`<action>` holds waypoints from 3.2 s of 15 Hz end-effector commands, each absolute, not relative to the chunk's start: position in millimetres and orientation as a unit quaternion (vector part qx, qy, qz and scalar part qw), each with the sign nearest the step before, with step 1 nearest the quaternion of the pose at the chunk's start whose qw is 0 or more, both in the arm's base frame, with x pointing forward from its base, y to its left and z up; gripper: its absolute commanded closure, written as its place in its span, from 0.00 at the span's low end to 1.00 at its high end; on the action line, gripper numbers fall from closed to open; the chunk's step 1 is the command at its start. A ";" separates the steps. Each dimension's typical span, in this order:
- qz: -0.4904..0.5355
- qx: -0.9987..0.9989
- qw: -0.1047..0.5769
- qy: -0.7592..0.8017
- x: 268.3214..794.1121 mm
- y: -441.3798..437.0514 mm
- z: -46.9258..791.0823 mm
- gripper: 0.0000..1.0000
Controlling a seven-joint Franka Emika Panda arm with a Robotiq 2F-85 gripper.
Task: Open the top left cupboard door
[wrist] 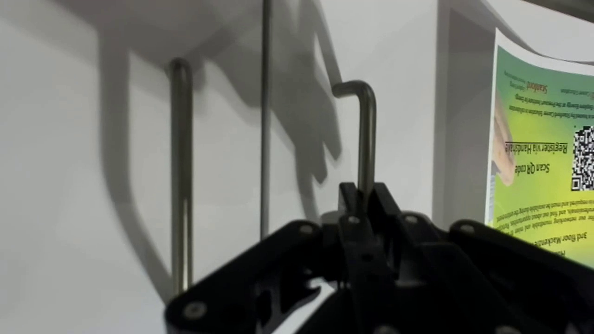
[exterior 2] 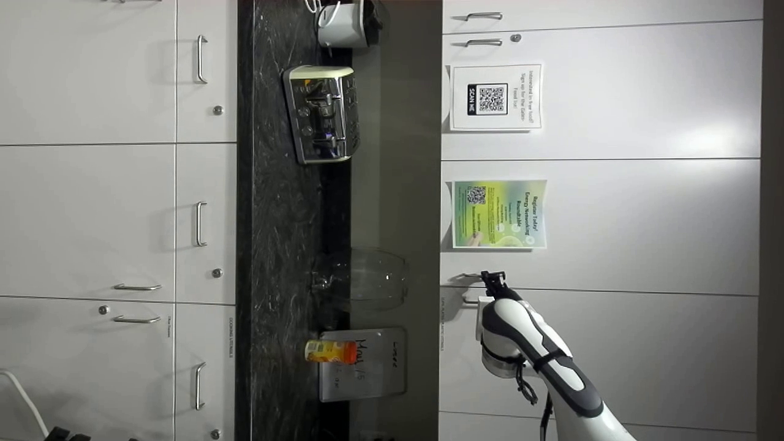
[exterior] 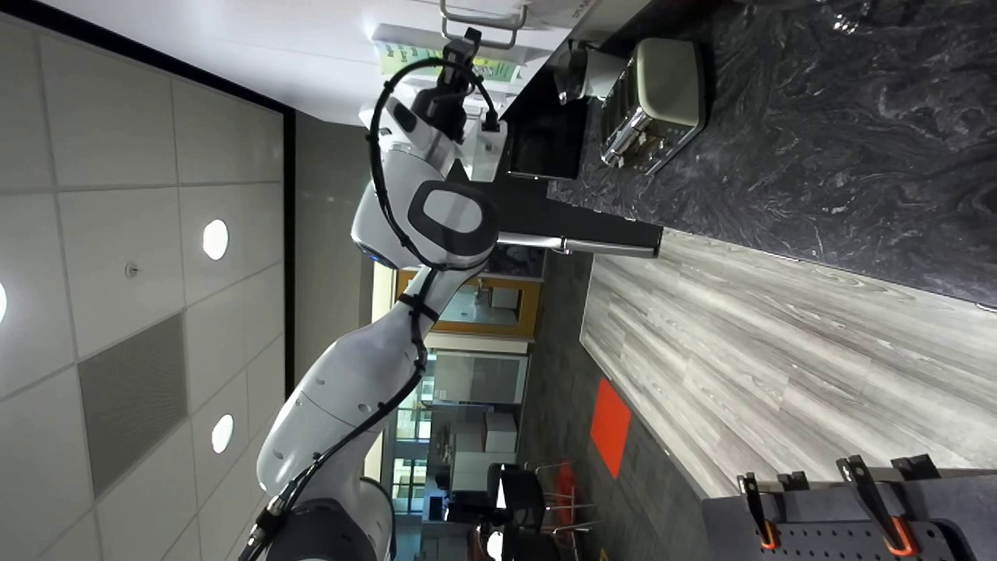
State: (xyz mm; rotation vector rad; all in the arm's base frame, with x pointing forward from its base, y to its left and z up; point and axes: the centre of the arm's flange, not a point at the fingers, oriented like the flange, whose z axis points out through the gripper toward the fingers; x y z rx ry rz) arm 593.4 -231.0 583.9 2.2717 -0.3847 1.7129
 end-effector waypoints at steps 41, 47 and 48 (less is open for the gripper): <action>0.557 0.825 0.042 0.084 498.0 2.9 558.6 0.03; 0.553 0.826 0.039 0.103 483.1 16.8 553.7 0.00; 0.554 0.825 0.038 0.104 477.8 19.6 553.7 0.00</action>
